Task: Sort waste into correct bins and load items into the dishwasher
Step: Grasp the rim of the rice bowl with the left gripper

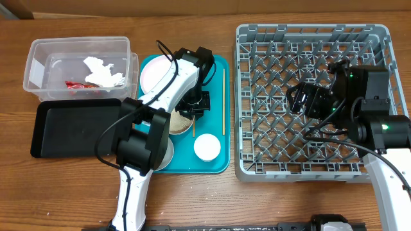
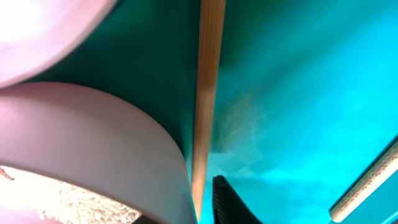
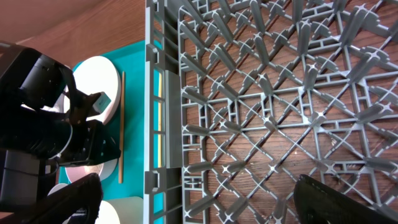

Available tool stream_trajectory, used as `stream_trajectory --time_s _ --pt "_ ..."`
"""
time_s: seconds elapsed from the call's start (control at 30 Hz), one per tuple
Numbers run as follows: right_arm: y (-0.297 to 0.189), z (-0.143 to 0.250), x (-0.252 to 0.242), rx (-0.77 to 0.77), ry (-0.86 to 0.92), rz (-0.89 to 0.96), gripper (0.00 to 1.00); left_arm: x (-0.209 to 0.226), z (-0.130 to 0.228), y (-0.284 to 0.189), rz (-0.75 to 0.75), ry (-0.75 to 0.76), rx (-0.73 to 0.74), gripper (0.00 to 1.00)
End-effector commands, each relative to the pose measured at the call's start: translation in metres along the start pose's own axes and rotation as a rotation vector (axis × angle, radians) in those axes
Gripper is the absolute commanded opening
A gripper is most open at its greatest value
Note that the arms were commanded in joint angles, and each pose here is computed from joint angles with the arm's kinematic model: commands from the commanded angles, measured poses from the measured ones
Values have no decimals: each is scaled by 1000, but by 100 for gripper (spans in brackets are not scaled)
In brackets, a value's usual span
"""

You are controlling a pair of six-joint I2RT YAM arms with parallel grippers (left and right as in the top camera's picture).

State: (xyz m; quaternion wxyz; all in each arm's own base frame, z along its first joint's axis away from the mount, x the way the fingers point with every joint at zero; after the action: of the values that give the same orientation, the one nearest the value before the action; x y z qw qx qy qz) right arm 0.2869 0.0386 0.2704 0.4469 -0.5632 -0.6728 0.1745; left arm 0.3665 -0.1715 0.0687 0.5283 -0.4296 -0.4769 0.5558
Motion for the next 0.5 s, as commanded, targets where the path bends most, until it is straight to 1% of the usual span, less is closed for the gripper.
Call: stream_trajectory --time_s 0.0,0.23,0.47 --pt "-4 -4 2 -12 1 -11 100 1 3 -3 -24 -1 7 4" --pt "-4 -4 2 -12 1 -10 100 1 5 -26 -31 10 12 4" --pt "-4 -4 2 -12 1 -10 100 2 8 -81 -33 40 -25 4"
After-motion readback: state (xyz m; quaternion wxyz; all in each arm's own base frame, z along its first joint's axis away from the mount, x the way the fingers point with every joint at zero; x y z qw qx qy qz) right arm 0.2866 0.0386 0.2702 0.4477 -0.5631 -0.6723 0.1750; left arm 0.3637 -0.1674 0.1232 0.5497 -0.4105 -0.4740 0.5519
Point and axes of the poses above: each gripper's point midway between its finger pads, its own y axis out along the fingers, its own x axis along the line the jaws close on, z = x × y, the point moved 5 cm from there along -y, back along the fingers, and after that the axes turned 1 degree about -y, right-handed, at the moved point
